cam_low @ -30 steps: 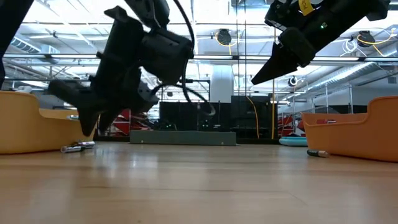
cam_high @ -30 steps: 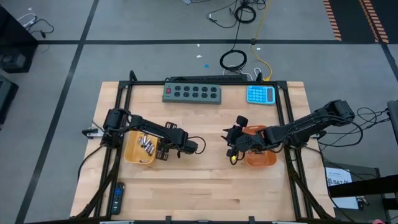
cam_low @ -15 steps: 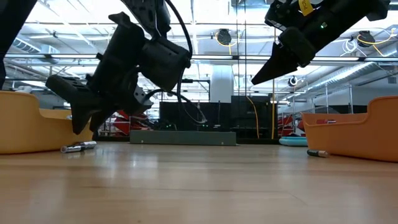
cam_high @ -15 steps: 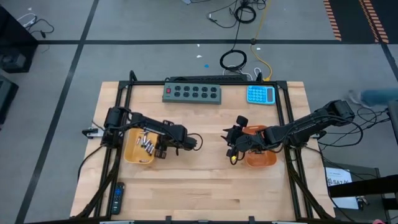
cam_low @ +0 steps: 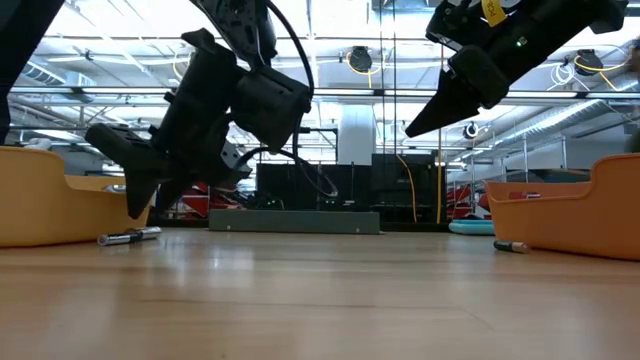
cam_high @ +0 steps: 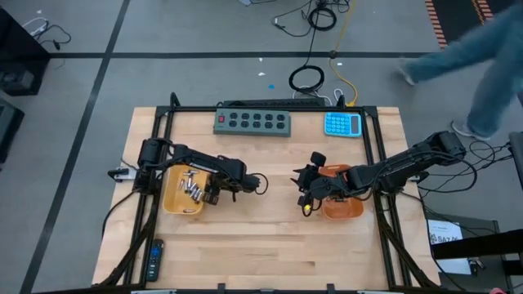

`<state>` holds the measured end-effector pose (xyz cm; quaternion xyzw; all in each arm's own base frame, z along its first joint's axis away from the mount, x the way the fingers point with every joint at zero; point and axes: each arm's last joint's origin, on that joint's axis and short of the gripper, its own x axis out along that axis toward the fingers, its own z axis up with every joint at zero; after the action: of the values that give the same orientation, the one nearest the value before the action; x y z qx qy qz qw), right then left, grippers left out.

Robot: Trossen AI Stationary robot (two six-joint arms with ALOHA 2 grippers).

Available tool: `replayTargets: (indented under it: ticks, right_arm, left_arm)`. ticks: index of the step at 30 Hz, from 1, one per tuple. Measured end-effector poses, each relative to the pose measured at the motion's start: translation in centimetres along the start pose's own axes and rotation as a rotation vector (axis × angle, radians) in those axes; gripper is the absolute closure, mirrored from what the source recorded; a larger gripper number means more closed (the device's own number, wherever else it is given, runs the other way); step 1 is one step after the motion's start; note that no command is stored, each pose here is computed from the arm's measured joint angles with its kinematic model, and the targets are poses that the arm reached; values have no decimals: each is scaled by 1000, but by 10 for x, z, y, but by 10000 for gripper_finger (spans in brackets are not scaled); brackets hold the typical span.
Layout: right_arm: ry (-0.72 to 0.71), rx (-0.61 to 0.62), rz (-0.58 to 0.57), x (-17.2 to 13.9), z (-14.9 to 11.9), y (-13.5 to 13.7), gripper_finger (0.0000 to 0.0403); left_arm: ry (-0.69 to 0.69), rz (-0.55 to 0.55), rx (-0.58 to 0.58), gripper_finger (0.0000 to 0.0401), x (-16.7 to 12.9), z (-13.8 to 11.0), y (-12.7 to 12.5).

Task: Sort batteries
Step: Put the silver battery into the yellow bin

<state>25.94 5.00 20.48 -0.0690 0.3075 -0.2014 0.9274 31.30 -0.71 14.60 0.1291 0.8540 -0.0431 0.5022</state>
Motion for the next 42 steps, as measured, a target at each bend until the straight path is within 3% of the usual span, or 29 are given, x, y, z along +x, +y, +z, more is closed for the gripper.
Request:
replayTargets:
  ticks: [7,24,30,36,39,42]
  right_arm:
    - [12,-9,-2,0,-1,0,282]
    - [43,-13,-6,-1,-5,0,282]
    - [61,-19,-10,-1,-7,-1,282]
    - [77,-18,-14,-1,-9,-1,282]
    - [76,-19,-14,-1,-9,-1,282]
    - [76,-19,-15,0,-12,-1,282]
  left_arm:
    - [-16,34,30,216,1,1,6]
    - [7,173,680,216,-3,8,-8]
    - [-32,223,806,216,-4,15,-11]
    - [-21,206,817,216,-4,13,-11]
    - [-7,177,721,216,-5,10,-13]
    - [-29,89,548,216,-10,7,-16]
